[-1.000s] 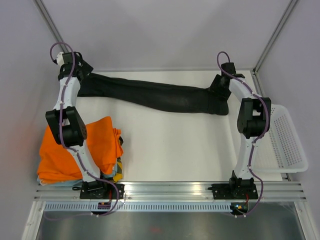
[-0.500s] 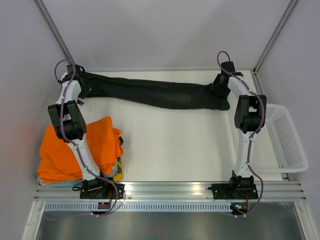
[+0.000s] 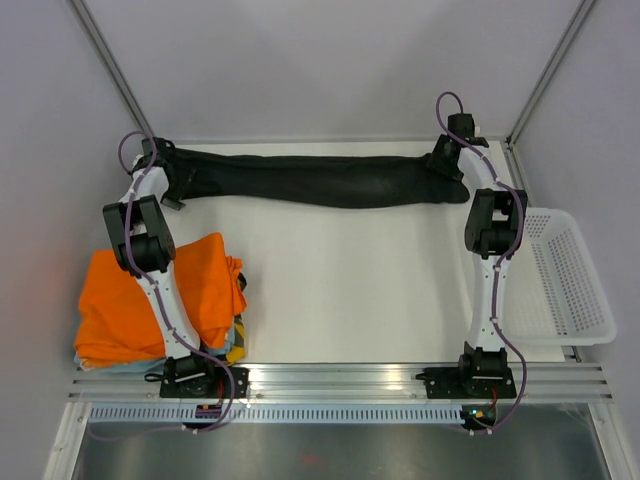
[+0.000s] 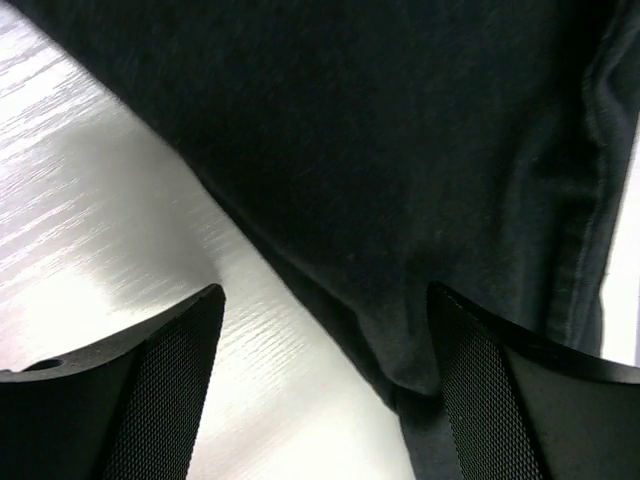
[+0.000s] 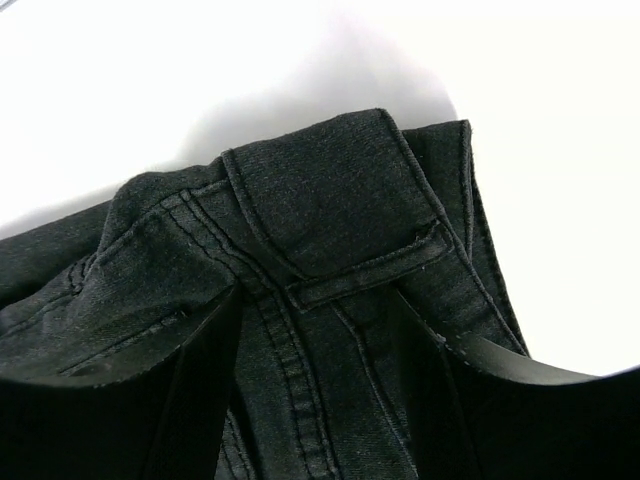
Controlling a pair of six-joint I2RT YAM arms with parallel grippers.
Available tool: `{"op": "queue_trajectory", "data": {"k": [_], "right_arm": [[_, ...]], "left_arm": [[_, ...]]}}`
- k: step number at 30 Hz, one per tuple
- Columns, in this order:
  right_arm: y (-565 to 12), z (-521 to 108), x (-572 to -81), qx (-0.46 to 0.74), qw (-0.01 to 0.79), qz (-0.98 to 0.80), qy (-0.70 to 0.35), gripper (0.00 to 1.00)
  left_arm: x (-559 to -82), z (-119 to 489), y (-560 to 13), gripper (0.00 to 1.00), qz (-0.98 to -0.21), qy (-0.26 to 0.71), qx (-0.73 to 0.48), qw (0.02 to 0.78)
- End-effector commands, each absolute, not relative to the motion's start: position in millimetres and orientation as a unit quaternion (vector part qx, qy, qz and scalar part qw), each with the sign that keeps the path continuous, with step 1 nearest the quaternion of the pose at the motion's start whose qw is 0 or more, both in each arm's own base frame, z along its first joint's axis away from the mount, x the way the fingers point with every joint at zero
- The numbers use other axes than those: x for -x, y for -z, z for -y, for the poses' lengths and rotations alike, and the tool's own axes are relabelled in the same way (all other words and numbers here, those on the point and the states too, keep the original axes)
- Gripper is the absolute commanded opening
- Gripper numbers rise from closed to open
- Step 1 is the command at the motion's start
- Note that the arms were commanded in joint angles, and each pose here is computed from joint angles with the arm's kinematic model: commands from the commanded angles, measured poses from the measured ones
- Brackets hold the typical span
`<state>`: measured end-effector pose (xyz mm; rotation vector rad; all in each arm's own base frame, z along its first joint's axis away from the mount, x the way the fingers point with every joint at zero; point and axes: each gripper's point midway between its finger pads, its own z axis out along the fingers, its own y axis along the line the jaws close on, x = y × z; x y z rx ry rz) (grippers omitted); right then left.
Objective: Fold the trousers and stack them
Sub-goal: Fold the trousers
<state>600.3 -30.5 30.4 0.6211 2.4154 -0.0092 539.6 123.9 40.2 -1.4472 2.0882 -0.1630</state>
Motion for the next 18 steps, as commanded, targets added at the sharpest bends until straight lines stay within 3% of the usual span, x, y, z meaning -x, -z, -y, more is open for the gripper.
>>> {"op": "queue_trajectory", "data": {"k": [1, 9, 13, 18], "right_arm": [[8, 70, -593, -0.221, 0.294, -0.926, 0.081, 0.67], [2, 86, -601, -0.232, 0.307, -0.919, 0.09, 0.66], [7, 112, -600, -0.283, 0.302, -0.909, 0.04, 0.61], [4, 124, -600, -0.27, 0.307, -0.911, 0.049, 0.61]], "left_arm": [[-555, -119, -65, 0.86, -0.771, 0.1, 0.538, 0.324], [-546, -127, -72, 0.77, -0.782, 0.075, 0.522, 0.334], [-547, -128, -73, 0.7, -0.782, 0.08, 0.52, 0.335], [-546, -130, -81, 0.68, -0.783, 0.08, 0.514, 0.34]]}}
